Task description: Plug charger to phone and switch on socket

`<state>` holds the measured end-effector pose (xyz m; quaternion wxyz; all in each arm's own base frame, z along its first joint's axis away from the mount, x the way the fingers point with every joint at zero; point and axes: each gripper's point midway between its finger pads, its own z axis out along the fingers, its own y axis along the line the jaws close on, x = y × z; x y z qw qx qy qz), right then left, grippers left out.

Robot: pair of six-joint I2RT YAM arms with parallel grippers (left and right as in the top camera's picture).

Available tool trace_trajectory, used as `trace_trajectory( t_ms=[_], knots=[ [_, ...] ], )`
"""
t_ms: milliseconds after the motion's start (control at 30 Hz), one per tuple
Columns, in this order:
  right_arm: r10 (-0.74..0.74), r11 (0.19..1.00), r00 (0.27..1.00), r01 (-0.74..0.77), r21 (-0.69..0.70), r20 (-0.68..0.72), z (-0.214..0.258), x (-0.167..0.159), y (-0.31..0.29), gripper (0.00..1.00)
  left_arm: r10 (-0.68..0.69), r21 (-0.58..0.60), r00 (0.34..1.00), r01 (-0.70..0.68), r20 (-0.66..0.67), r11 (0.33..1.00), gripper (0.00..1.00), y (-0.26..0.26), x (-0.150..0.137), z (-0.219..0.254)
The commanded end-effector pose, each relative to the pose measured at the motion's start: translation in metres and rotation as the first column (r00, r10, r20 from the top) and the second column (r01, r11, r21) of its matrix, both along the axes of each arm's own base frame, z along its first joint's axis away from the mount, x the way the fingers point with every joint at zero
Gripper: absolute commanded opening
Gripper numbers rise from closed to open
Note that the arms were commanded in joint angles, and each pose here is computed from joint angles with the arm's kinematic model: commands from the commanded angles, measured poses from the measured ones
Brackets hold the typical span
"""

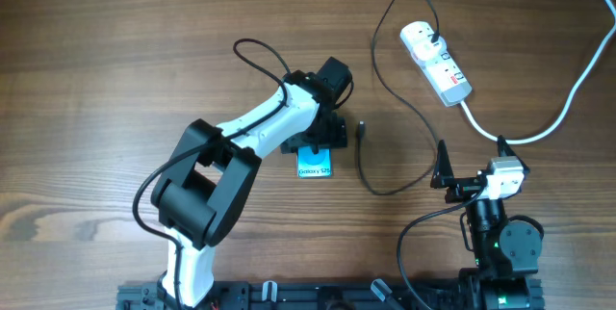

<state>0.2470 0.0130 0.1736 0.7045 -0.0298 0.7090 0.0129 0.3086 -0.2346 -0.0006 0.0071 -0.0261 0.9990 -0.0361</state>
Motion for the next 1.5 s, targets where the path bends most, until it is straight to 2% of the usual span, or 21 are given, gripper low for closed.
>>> trace_trajectory(
  t_ms=[0, 133, 233, 367, 567, 633, 667, 767, 800, 967, 1300, 1367, 1467],
  knots=[
    [-0.007, 1.000, 1.000, 0.007, -0.002, 0.009, 0.002, 0.000, -0.002, 1.00, 0.000, 0.028, 1.000, 0.000, -0.016, 1.000, 1.00, 0.006, -0.005, -0.014],
    [-0.007, 1.000, 1.000, 0.007, -0.001, 0.008, 0.002, 0.000, -0.002, 1.00, -0.002, 0.034, 1.000, 0.002, -0.012, 0.999, 1.00, 0.007, -0.005, -0.014],
    [-0.007, 1.000, 1.000, 0.007, -0.002, 0.009, 0.002, 0.000, -0.002, 1.00, -0.014, 0.091, 1.000, 0.013, 0.009, 0.996, 1.00, 0.011, -0.006, -0.017],
    [-0.006, 1.000, 1.000, 0.006, -0.002, 0.009, 0.002, 0.000, -0.001, 1.00, 0.011, 0.142, 1.000, -0.007, -0.029, 0.990, 1.00, 0.018, -0.013, -0.032],
    [-0.006, 1.000, 1.000, 0.006, -0.002, 0.009, 0.002, 0.000, -0.001, 1.00, 0.011, 0.154, 0.999, -0.005, -0.039, 0.988, 0.99, 0.021, -0.016, -0.032],
    [-0.007, 1.000, 1.000, 0.007, -0.002, 0.009, 0.002, 0.000, -0.002, 1.00, 0.011, 0.155, 0.999, -0.005, -0.040, 0.988, 0.92, 0.021, -0.016, -0.032],
    [-0.007, 1.000, 1.000, 0.007, -0.001, 0.008, 0.002, 0.000, -0.002, 1.00, 0.011, 0.155, 0.999, -0.005, -0.040, 0.988, 0.85, 0.021, -0.016, -0.032],
    [-0.007, 1.000, 1.000, 0.007, -0.002, 0.009, 0.002, 0.000, -0.002, 1.00, 0.017, 0.155, 0.999, -0.011, -0.040, 0.988, 0.79, 0.021, -0.016, -0.032],
    [-0.007, 1.000, 1.000, 0.007, -0.001, 0.008, 0.002, 0.000, -0.002, 1.00, 0.026, 0.155, 0.999, -0.019, -0.039, 0.988, 0.71, 0.021, -0.016, -0.032],
    [-0.006, 1.000, 1.000, 0.006, -0.002, 0.009, 0.002, 0.000, -0.001, 1.00, 0.029, 0.156, 0.999, -0.022, -0.040, 0.988, 0.64, 0.021, -0.014, -0.029],
    [-0.007, 1.000, 1.000, 0.007, -0.001, 0.008, 0.002, 0.000, -0.002, 1.00, 0.094, 0.132, 0.996, -0.091, -0.011, 0.987, 0.68, 0.030, 0.015, 0.021],
    [-0.007, 1.000, 1.000, 0.007, -0.002, 0.009, 0.002, 0.000, -0.002, 1.00, 0.119, 0.096, 0.993, -0.120, 0.013, 0.988, 0.68, 0.035, 0.022, 0.041],
    [-0.006, 1.000, 1.000, 0.006, -0.002, 0.009, 0.002, 0.000, -0.001, 1.00, 0.157, -0.016, 0.987, -0.157, 0.013, 0.987, 0.69, 0.033, 0.026, 0.068]
  ],
)
